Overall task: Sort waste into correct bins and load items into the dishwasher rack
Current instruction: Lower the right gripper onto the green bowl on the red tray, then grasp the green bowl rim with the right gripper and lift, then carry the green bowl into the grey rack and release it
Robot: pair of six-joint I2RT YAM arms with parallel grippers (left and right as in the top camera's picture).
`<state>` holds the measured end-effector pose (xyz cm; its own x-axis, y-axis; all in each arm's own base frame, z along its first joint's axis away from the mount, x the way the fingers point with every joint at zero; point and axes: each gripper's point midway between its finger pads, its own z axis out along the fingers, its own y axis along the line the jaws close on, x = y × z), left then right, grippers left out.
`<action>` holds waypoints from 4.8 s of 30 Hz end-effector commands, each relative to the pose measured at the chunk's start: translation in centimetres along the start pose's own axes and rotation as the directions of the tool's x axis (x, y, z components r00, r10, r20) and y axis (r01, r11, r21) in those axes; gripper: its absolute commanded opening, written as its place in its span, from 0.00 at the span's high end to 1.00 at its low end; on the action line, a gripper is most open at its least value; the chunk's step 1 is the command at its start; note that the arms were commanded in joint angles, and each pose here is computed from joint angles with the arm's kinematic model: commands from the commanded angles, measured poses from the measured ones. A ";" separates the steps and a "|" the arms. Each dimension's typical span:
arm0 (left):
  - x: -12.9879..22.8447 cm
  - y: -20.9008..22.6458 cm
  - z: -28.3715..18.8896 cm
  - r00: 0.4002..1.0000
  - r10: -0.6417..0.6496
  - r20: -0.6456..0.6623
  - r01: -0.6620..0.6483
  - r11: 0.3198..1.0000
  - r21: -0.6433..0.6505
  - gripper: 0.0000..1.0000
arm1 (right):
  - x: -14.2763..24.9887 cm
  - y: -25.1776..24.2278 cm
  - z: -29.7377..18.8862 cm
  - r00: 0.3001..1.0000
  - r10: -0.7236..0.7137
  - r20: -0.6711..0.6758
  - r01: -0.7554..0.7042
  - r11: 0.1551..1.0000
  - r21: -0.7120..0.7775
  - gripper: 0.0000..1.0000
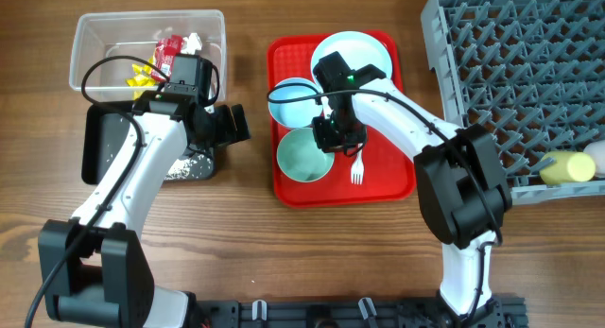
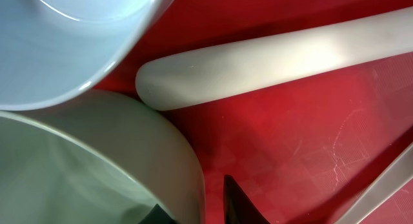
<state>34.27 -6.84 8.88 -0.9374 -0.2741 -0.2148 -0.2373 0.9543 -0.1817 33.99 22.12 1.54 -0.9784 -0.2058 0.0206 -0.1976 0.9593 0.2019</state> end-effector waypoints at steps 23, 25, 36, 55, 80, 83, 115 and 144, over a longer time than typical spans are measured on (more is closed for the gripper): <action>0.3 -0.2 0.2 1.000 -0.011 -0.010 0.011 1.000 0.009 0.00 | 0.0 -1.1 -3.6 0.998 0.011 0.063 -0.014 0.999 0.041 0.91; 0.3 -0.2 0.2 1.000 -0.011 -0.010 0.011 1.000 0.009 0.00 | 0.0 -1.1 -3.6 0.998 0.012 0.061 -0.014 0.999 0.041 0.81; 0.3 -0.2 0.2 1.000 -0.011 -0.010 0.011 1.000 0.009 0.00 | 0.0 -1.1 -3.5 0.998 0.011 0.062 -0.014 0.999 0.040 0.71; 0.3 -0.2 0.2 1.000 -0.011 -0.010 0.011 1.000 0.009 0.00 | 0.2 -1.4 -2.4 0.998 0.017 0.060 -0.019 0.999 0.040 0.85; 0.3 -0.2 0.2 1.000 -0.011 -0.010 0.011 1.000 0.008 0.00 | -7.3 -22.4 -40.2 0.535 -0.215 0.817 -0.689 0.448 0.569 0.96; 0.3 -0.2 0.2 1.000 -0.011 -0.010 0.011 1.000 0.008 0.00 | -9.6 -25.8 -39.4 0.619 -0.274 0.736 -0.651 0.345 0.676 0.96; 0.3 -0.2 0.2 1.000 -0.011 -0.010 0.011 1.000 0.008 0.00 | -15.0 -37.0 -24.2 0.815 -0.200 0.544 -0.495 0.250 0.832 0.96; 0.3 -0.2 0.2 1.000 -0.011 -0.010 0.011 1.000 0.008 0.00 | -15.2 -32.0 -18.2 0.902 -0.202 0.382 -0.310 0.312 0.898 0.29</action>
<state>34.31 -6.84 8.89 -0.9369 -0.2745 -0.2166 -0.2374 0.9542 -0.1822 56.58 -10.55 13.54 -0.8596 -0.2951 -0.4172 0.2092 0.5417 -0.8141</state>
